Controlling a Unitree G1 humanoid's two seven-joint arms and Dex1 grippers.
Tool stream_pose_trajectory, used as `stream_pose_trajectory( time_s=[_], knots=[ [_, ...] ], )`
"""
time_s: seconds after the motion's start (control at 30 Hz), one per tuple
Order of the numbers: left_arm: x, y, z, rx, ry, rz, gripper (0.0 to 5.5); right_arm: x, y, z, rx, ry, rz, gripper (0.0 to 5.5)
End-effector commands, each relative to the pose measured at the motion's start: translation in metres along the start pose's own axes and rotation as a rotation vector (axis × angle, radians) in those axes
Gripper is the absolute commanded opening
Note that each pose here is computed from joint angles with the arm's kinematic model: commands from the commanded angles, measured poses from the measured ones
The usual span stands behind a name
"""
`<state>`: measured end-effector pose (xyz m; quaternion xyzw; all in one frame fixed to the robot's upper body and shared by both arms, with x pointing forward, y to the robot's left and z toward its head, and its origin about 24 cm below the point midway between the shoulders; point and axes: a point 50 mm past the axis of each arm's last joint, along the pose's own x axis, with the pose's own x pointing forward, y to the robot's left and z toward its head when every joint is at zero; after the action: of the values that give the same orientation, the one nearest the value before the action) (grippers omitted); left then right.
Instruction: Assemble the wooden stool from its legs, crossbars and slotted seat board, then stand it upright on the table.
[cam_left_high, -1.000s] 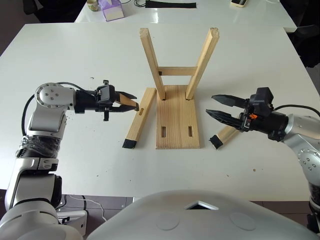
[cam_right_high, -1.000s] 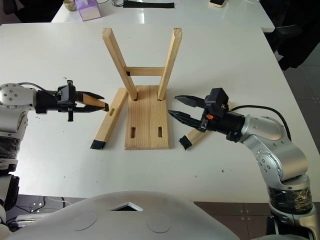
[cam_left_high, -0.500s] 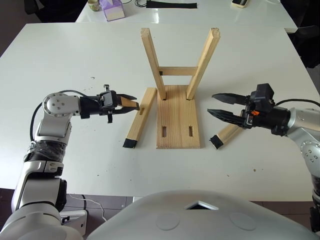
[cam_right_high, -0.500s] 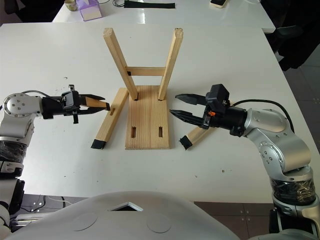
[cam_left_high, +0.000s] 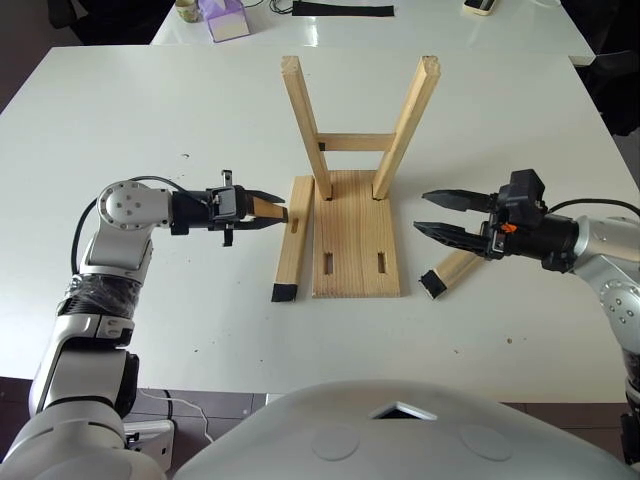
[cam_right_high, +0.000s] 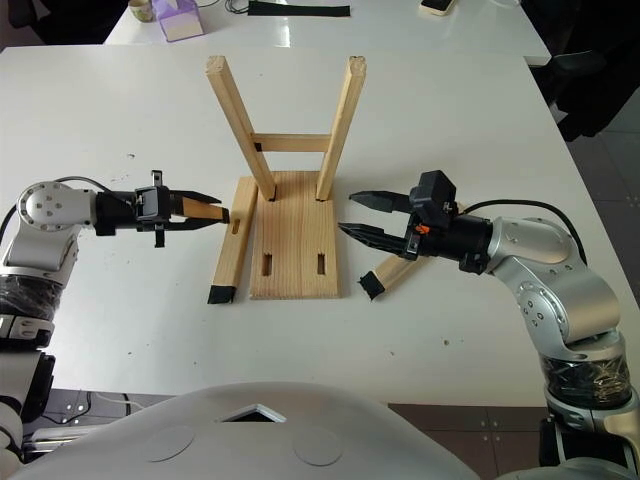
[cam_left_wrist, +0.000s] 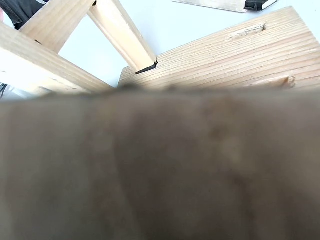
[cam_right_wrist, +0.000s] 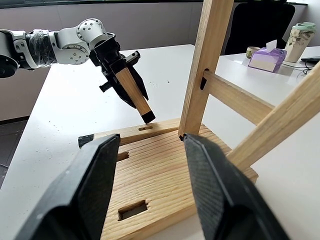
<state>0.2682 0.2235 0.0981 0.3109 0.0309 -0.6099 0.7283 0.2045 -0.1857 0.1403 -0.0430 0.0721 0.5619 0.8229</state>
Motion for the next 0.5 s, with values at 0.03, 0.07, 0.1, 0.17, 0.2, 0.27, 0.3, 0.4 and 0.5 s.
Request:
stream_pose_trajectory(
  time_s=[0.03, 0.07, 0.1, 0.17, 0.2, 0.27, 0.3, 0.4, 0.5],
  knots=[
    [0.002, 0.006, 0.008, 0.027, -0.017, -0.022, 1.31, 0.0, 0.002, 0.0, -0.012, 0.007, -0.007, 2.33],
    [0.003, 0.005, 0.009, 0.027, -0.018, -0.027, 1.31, 0.0, 0.002, 0.0, -0.011, 0.007, -0.007, 2.33],
    [0.003, 0.005, 0.009, 0.026, -0.019, -0.032, 1.31, 0.0, 0.002, 0.0, -0.011, 0.008, -0.006, 2.33],
    [0.005, 0.004, 0.009, 0.02, -0.023, -0.038, 1.31, 0.0, 0.002, -0.001, -0.01, 0.009, -0.006, 2.33],
    [0.005, 0.003, 0.01, 0.016, -0.025, -0.042, 1.31, 0.0, 0.002, -0.001, -0.01, 0.01, -0.006, 2.33],
    [0.007, 0.002, 0.01, 0.005, -0.028, -0.057, 1.31, 0.0, 0.002, -0.002, -0.009, 0.014, -0.006, 2.33],
    [0.008, 0.001, 0.01, -0.001, -0.03, -0.065, 1.31, 0.0, 0.003, -0.003, -0.009, 0.015, -0.006, 2.33],
    [0.011, -0.003, 0.006, -0.023, -0.019, -0.095, 1.31, 0.001, 0.004, -0.005, -0.005, 0.017, -0.004, 2.33],
    [0.013, -0.008, -0.002, -0.056, 0.002, -0.127, 1.31, 0.002, 0.005, -0.006, -0.003, 0.019, 0.0, 2.33]
  ],
)
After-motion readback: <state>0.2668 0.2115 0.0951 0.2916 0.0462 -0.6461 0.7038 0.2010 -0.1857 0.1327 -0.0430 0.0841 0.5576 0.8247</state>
